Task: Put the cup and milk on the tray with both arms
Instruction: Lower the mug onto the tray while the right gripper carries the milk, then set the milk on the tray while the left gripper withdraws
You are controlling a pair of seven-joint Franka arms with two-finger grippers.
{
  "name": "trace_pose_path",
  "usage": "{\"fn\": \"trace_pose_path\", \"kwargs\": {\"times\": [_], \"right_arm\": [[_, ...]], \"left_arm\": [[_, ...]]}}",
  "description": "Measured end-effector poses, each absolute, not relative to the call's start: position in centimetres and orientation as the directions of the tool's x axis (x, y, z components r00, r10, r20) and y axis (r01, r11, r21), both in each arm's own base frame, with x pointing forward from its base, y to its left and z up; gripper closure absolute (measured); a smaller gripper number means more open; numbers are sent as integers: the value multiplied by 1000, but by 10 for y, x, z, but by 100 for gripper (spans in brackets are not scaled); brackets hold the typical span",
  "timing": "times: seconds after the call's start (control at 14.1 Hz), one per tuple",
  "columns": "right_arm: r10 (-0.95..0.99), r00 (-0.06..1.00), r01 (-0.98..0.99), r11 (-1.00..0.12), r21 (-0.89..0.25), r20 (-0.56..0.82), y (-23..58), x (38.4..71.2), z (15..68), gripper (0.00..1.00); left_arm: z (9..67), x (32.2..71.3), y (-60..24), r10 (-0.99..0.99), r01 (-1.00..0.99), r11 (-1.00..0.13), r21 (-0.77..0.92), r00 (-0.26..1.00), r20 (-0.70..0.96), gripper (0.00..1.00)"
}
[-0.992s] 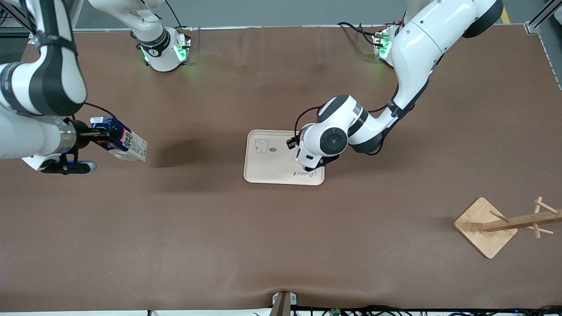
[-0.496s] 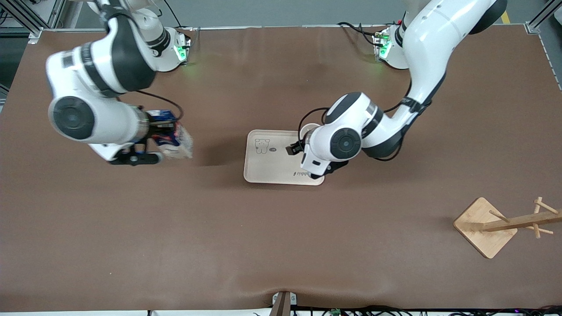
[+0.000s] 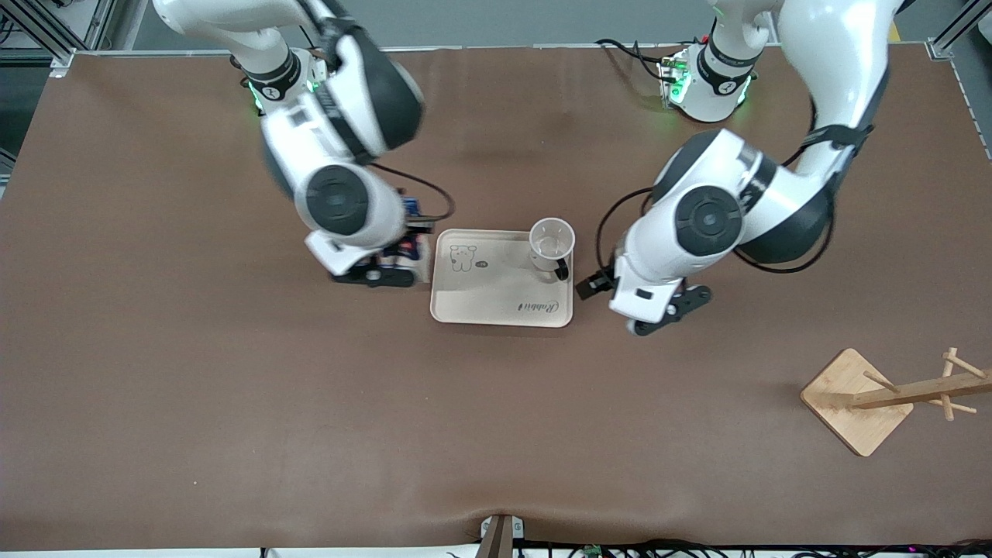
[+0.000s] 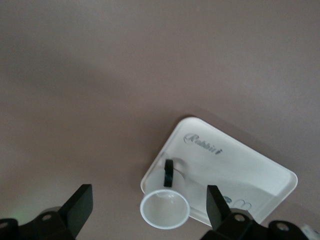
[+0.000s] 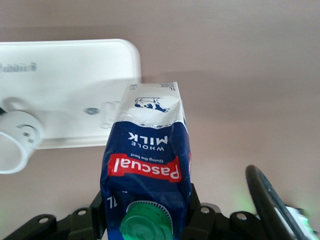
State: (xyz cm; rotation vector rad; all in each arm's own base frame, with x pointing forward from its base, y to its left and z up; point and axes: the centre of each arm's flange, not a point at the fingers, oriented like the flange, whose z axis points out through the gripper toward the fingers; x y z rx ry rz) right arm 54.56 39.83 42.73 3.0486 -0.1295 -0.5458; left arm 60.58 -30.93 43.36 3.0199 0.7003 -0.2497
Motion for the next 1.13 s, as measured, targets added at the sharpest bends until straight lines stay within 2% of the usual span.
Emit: {"fn": "trace_pose_path", "kwargs": {"times": [0.28,0.71,0.99,1.06,1.13], "right_arm": [[-89,930,-105,-994,-27,-356,451,536,391,38],[-75,917,-82,-997,-1,-392,473,523,348,38],[-85,924,-94,-996,-7,-372,475,530,336,38],[-88,926,-98,-995,-9,-368,474,531,336,32],[-90,927,-100,-995,-11,-364,473,533,337,32]], "left_arm": [[478,626,-236,384,387,-922,17,918,-95,0],[530,623,-173,303,302,-951,-58,953,-4,0],[569,613,-143,308,311,-947,-77,950,43,0],[574,610,-135,295,298,-951,-88,955,41,0],[578,608,-127,281,283,-954,-96,959,37,0]]}}
